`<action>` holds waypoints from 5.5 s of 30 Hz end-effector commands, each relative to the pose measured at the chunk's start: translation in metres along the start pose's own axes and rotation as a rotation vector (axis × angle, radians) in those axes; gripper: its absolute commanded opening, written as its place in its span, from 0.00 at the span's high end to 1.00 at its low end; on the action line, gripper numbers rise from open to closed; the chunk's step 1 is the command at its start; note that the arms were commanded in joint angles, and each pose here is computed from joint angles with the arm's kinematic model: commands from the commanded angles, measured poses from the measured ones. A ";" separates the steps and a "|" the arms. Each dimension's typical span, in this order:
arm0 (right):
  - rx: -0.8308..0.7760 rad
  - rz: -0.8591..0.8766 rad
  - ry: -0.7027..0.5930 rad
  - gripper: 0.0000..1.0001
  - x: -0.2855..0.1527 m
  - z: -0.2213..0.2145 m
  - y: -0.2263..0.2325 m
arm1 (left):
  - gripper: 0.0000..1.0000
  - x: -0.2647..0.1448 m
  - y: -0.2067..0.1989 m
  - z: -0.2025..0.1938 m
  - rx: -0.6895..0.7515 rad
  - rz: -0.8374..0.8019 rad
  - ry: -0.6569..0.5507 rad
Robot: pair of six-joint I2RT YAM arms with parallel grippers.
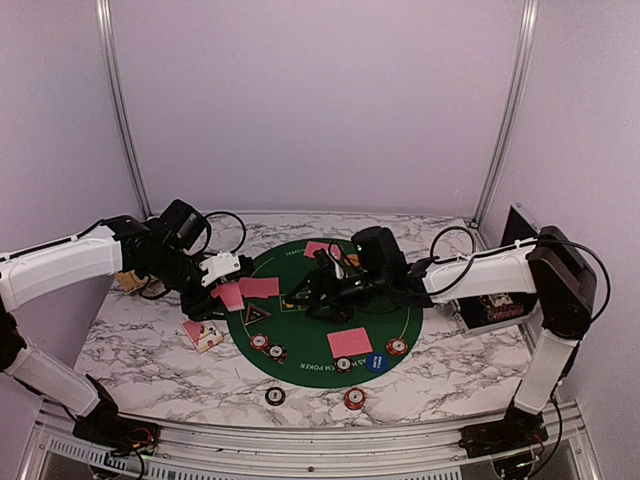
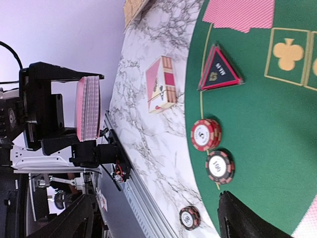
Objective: Distribute texas hold em gaming equipment
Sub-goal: Pick up the poker card from the face-down deck piles, then place the poker card in the community card area.
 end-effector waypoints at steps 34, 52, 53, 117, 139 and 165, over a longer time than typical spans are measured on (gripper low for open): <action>0.029 0.376 0.120 0.14 0.094 0.009 0.047 | 0.97 -0.014 0.007 0.015 -0.004 0.024 -0.071; 0.042 0.404 0.160 0.14 0.126 0.013 0.048 | 0.98 -0.013 0.006 0.015 -0.003 0.015 -0.075; 0.045 0.404 0.163 0.13 0.128 0.013 0.047 | 0.98 -0.013 0.006 0.015 -0.002 0.015 -0.074; 0.041 0.296 0.075 0.74 0.074 0.035 0.031 | 0.98 -0.013 0.002 0.010 -0.003 0.013 -0.070; -0.082 0.121 -0.011 1.00 0.013 0.053 0.043 | 0.98 -0.011 0.002 0.006 -0.009 0.030 -0.045; -0.727 -1.398 -0.206 1.00 0.023 0.091 0.003 | 0.99 -0.018 0.005 -0.009 -0.064 0.035 -0.025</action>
Point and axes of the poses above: each gripper's point midway between its finger pads, its own x axis out along the fingers, its own y axis along the line the jaws close on, z = x × y, the point moved 10 cm from there along -x, back along the fingers, and after that the axes turned 4 degrees about x, right-handed, at the moved point
